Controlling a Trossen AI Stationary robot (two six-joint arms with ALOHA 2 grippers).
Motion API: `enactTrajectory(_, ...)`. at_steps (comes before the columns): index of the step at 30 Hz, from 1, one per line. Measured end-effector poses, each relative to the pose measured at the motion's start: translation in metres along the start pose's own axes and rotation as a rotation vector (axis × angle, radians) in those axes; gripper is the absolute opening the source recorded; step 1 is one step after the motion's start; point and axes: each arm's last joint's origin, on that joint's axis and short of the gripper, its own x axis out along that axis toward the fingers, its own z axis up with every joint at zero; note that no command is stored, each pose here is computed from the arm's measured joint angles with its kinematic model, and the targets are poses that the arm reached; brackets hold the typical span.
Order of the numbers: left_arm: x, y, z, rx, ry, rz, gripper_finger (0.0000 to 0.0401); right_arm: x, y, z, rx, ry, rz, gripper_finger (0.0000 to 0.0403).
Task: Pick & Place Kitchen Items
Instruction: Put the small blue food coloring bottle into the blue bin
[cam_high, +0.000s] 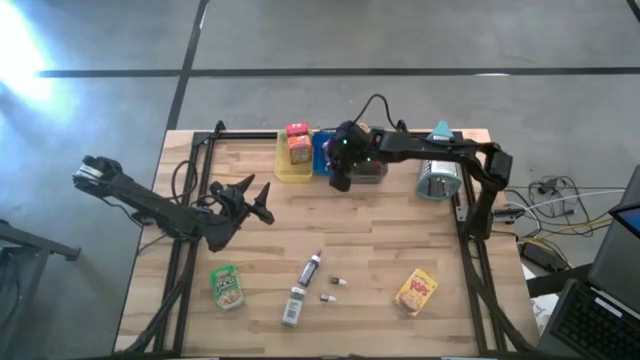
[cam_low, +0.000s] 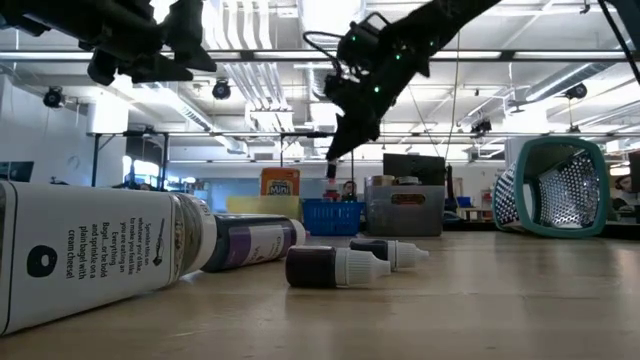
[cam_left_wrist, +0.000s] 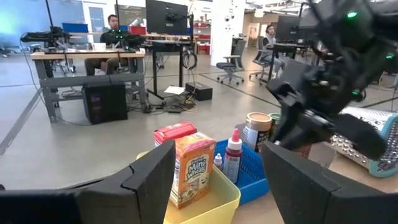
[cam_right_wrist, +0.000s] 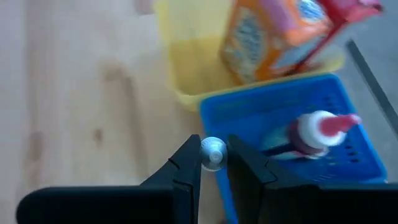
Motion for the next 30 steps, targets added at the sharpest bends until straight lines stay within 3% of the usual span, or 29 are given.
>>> enactTrajectory(7, 0.001, 0.002, -0.004, 0.006, 0.000, 0.010, 0.0243, 0.011, -0.031, -0.006, 0.091, -0.005, -0.051, 0.0053)
enactTrajectory(30, 0.003, 0.003, -0.004, -0.007, 0.003, 0.005, 0.0243, 0.066, -0.055, -0.017, 0.157, 0.048, -0.080, 0.0054)
